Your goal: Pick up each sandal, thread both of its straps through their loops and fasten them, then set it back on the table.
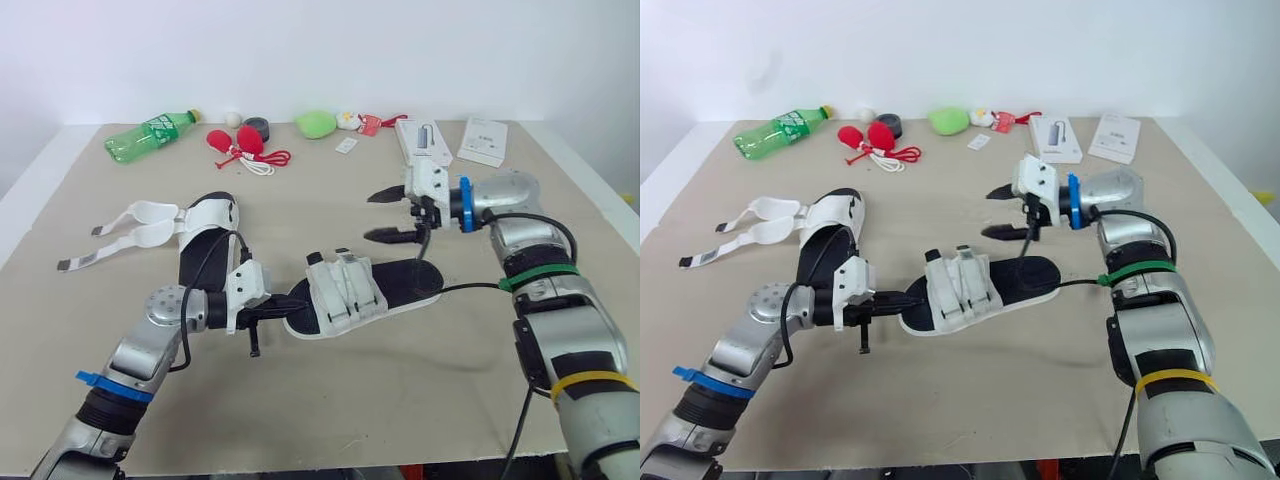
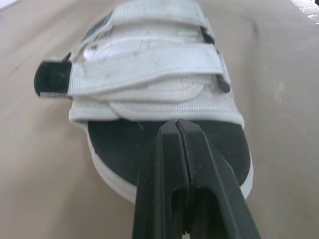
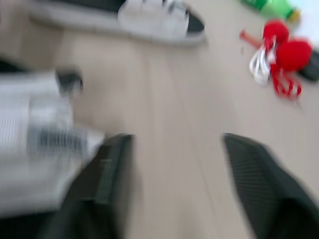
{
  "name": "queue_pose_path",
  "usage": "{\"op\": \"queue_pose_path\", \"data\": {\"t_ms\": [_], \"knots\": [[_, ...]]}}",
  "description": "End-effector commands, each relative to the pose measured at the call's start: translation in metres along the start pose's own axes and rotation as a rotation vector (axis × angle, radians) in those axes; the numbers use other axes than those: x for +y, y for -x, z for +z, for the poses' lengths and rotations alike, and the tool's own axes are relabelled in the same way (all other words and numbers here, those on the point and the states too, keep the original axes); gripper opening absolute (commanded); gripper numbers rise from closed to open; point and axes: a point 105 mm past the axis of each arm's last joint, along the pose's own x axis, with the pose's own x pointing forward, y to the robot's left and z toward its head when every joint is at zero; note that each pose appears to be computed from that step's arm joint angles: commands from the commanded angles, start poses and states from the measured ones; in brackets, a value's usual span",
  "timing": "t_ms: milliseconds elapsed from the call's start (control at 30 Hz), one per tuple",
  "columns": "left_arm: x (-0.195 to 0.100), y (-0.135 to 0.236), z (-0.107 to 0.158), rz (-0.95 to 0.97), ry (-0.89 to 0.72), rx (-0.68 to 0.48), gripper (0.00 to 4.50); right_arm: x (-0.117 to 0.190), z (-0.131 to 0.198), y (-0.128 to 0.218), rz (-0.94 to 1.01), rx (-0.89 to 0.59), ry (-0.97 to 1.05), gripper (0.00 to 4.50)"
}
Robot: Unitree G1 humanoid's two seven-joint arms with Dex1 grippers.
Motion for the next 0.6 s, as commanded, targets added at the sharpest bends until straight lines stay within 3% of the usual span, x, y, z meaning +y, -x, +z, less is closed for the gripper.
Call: {"op": "queue_pose_path", "data": {"t_ms": [33,333,600], "knots": [[0.000,0.008,0.018,0.017,-0.032,-0.051,0.00,0.003,-0.005,0.012,0.012,-0.012,0.020,4.43],[-0.009,0.019,0.019,0.014,-0.047,-0.030,0.00,0.007,-0.023,0.002,-0.076,-0.025,0.029,4.43],[-0.014,0.018,0.018,0.001,-0.056,-0.012,0.00,0.025,-0.023,-0.013,0.028,-0.073,0.033,4.43]]}}
